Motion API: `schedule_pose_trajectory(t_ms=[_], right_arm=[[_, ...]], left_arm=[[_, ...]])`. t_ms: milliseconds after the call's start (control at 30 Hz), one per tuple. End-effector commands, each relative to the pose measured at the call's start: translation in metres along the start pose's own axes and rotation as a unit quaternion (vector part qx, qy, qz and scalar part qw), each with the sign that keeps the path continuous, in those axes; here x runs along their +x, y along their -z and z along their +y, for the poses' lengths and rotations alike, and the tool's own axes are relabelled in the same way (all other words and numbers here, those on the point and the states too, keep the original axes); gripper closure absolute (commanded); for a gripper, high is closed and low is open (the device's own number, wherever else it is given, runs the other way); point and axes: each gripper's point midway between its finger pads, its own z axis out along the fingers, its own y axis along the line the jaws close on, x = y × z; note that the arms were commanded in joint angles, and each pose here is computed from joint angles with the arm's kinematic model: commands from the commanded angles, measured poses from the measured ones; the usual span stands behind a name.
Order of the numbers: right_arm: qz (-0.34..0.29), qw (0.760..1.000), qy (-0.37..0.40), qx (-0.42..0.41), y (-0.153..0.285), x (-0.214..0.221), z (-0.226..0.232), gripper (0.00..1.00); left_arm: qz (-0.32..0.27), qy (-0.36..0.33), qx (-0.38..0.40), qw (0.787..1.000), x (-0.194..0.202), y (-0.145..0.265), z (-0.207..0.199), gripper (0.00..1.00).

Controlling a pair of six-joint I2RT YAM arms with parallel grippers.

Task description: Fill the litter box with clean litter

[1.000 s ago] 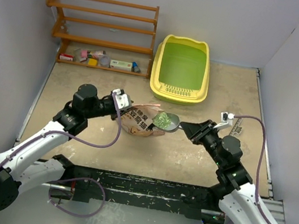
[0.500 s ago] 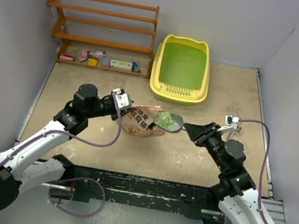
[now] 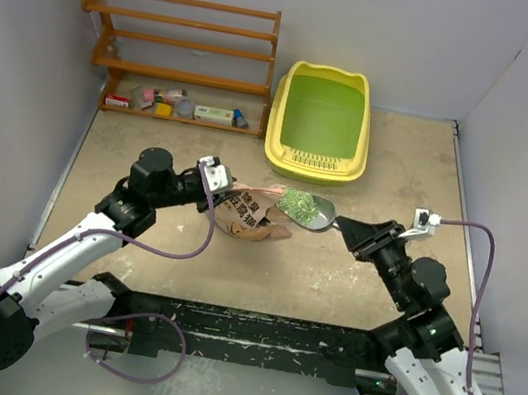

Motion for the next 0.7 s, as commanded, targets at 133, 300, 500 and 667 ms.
schedule_pose_trajectory(t_ms=[133,300,500,667], right_arm=[[-0.073,0.997,0.0,-0.032,0.019,-0.044,0.032,1.0],[-0.071,0.997,-0.003,-0.036,0.02,-0.043,0.032,1.0],[-0.075,0.996,-0.001,-0.038,0.022,-0.044,0.033,1.0],[-0.091,0.995,-0.002,-0.032,0.025,-0.051,0.031,1.0]], left_arm=[[-0.033,-0.007,-0.003,0.999,-0.019,0.0,0.004,0.62],[-0.034,-0.007,-0.005,0.999,-0.02,0.0,0.004,0.62],[-0.033,-0.006,-0.007,0.999,-0.019,0.0,0.005,0.61],[-0.032,-0.005,-0.007,0.999,-0.019,0.0,0.005,0.61]])
